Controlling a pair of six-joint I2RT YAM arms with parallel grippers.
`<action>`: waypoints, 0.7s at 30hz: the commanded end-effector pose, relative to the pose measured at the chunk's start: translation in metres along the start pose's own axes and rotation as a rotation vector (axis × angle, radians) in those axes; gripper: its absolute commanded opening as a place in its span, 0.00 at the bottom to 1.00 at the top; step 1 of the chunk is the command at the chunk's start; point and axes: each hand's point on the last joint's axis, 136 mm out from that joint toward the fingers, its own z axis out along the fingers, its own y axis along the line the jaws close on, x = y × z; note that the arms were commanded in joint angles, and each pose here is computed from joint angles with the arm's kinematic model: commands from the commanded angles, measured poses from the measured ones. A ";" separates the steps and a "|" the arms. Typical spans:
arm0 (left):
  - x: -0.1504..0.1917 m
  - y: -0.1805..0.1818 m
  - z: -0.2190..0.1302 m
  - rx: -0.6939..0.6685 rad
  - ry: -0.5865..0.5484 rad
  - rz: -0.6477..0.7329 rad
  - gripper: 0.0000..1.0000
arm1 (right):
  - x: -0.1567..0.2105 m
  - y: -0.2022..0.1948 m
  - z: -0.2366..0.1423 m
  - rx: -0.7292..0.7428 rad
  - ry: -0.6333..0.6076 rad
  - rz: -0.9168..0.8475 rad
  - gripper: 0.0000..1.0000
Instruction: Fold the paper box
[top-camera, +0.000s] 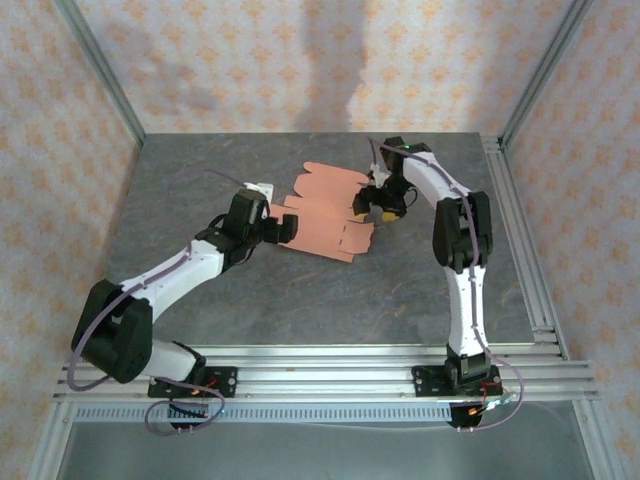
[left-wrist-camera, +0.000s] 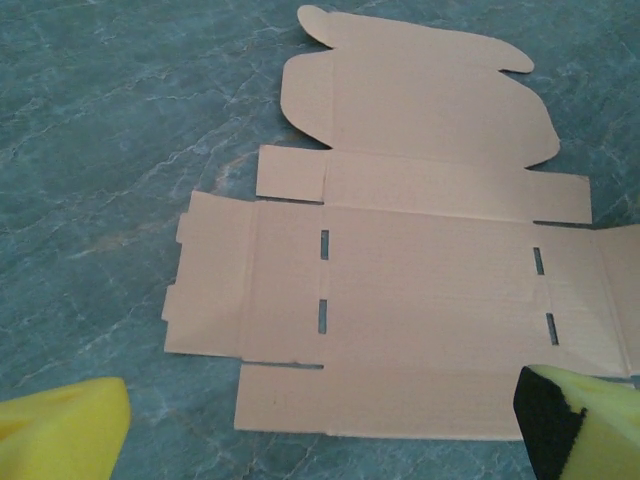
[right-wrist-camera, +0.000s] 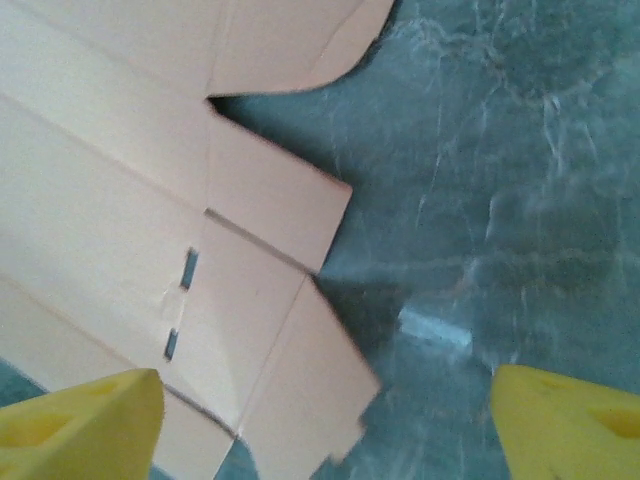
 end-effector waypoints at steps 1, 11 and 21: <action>-0.015 0.010 0.023 0.019 0.011 -0.108 1.00 | -0.006 0.030 -0.051 -0.094 -0.197 0.088 0.90; -0.014 0.013 0.112 -0.013 0.311 -0.154 1.00 | 0.045 0.025 -0.053 -0.130 -0.158 0.241 0.89; 0.021 0.009 0.137 0.011 0.469 -0.211 1.00 | 0.058 0.021 -0.003 -0.233 -0.097 0.410 0.75</action>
